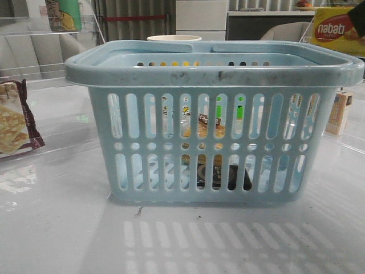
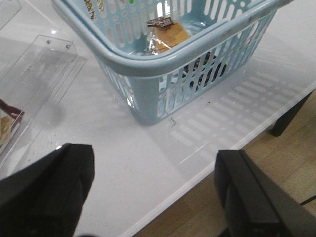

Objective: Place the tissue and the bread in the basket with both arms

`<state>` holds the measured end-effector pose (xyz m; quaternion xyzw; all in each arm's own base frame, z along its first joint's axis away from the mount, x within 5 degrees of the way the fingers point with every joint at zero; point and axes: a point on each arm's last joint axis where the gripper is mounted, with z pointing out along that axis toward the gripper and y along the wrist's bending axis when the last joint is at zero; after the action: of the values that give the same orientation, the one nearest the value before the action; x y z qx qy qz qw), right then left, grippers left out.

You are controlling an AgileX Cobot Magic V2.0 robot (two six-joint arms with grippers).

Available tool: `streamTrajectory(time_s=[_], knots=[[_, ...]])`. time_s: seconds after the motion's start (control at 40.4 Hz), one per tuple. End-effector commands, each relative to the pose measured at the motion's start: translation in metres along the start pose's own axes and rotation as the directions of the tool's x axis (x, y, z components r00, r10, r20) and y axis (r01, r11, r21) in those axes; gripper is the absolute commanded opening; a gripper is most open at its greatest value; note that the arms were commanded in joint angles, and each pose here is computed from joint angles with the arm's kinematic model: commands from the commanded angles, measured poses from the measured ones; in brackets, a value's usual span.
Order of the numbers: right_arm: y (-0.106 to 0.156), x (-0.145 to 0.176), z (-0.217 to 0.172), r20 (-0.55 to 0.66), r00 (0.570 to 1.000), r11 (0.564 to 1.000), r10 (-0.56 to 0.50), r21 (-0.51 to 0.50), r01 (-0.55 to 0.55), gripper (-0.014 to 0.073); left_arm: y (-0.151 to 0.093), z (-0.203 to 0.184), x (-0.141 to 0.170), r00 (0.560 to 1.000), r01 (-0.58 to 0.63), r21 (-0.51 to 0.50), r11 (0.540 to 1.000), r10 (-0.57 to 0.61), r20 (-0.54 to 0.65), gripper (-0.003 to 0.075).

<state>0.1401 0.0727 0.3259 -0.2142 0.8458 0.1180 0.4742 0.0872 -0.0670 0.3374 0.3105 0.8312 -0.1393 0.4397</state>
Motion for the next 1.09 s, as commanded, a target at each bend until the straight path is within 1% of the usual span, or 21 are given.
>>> streamTrajectory(time_s=[0.0,0.198,0.297,0.446,0.52,0.545,0.644,0.669,0.743,0.842,0.892,0.941,1.065], knots=[[-0.001,-0.013,-0.006,0.090,0.996,1.000,-0.016,0.011,0.015,0.0549,0.001,-0.010,-0.007,0.995,0.017,-0.011,1.000,-0.015,0.094,0.0559],[0.000,0.000,-0.016,0.009,1.000,1.000,-0.016,0.005,0.016,0.0549,0.001,-0.009,-0.006,0.995,0.017,-0.011,1.000,-0.015,0.096,0.0559],[0.001,0.012,-0.027,0.018,1.000,1.000,-0.011,0.000,0.011,0.0549,0.001,-0.009,-0.007,0.995,0.017,-0.011,1.000,-0.015,0.101,0.0559],[0.002,0.029,-0.041,0.068,0.998,1.000,-0.011,0.001,0.011,0.0539,0.001,-0.009,-0.007,0.995,0.017,-0.011,1.000,-0.015,0.101,0.0554],[0.001,0.035,-0.046,0.086,0.996,1.000,-0.016,0.005,0.015,0.0472,0.001,-0.009,-0.007,0.995,0.017,-0.011,1.000,-0.015,0.101,0.0503],[0.001,0.036,-0.048,0.092,0.996,1.000,-0.017,0.006,0.016,0.0434,0.001,-0.009,-0.007,0.995,0.017,-0.011,1.000,-0.015,0.101,0.0481],[0.002,0.039,-0.050,0.101,0.995,1.000,-0.017,0.006,0.016,0.0283,0.001,-0.009,-0.007,0.995,0.017,-0.011,1.000,-0.015,0.101,0.0359],[0.002,0.040,-0.050,0.101,0.995,1.000,-0.017,0.006,0.016,0.0252,0.001,-0.009,-0.007,0.995,0.017,-0.011,1.000,-0.015,0.101,0.0342],[0.002,0.040,-0.050,0.099,0.995,1.000,-0.017,0.006,0.016,0.0148,0.001,-0.009,-0.007,0.995,0.017,-0.011,1.000,-0.015,0.101,0.0256],[0.002,0.040,-0.050,0.100,0.995,1.000,-0.017,0.006,0.016,0.0054,0.001,-0.009,-0.007,0.995,0.017,-0.011,1.000,-0.015,0.101,0.0157],[0.002,0.040,-0.050,0.097,0.995,1.000,-0.017,0.006,0.016,0.0057,0.001,-0.009,-0.007,0.995,0.017,-0.011,1.000,-0.015,0.101,0.0110],[0.002,0.040,-0.050,0.096,0.995,1.000,-0.017,0.006,0.016,0.0057,0.001,-0.009,-0.007,0.995,0.017,-0.011,1.000,-0.015,0.101,0.0087],[0.002,0.040,-0.050,0.094,0.995,1.000,-0.017,0.006,0.016,0.0057,0.001,-0.009,-0.007,0.995,0.017,-0.011,1.000,-0.015,0.101,0.0091]])
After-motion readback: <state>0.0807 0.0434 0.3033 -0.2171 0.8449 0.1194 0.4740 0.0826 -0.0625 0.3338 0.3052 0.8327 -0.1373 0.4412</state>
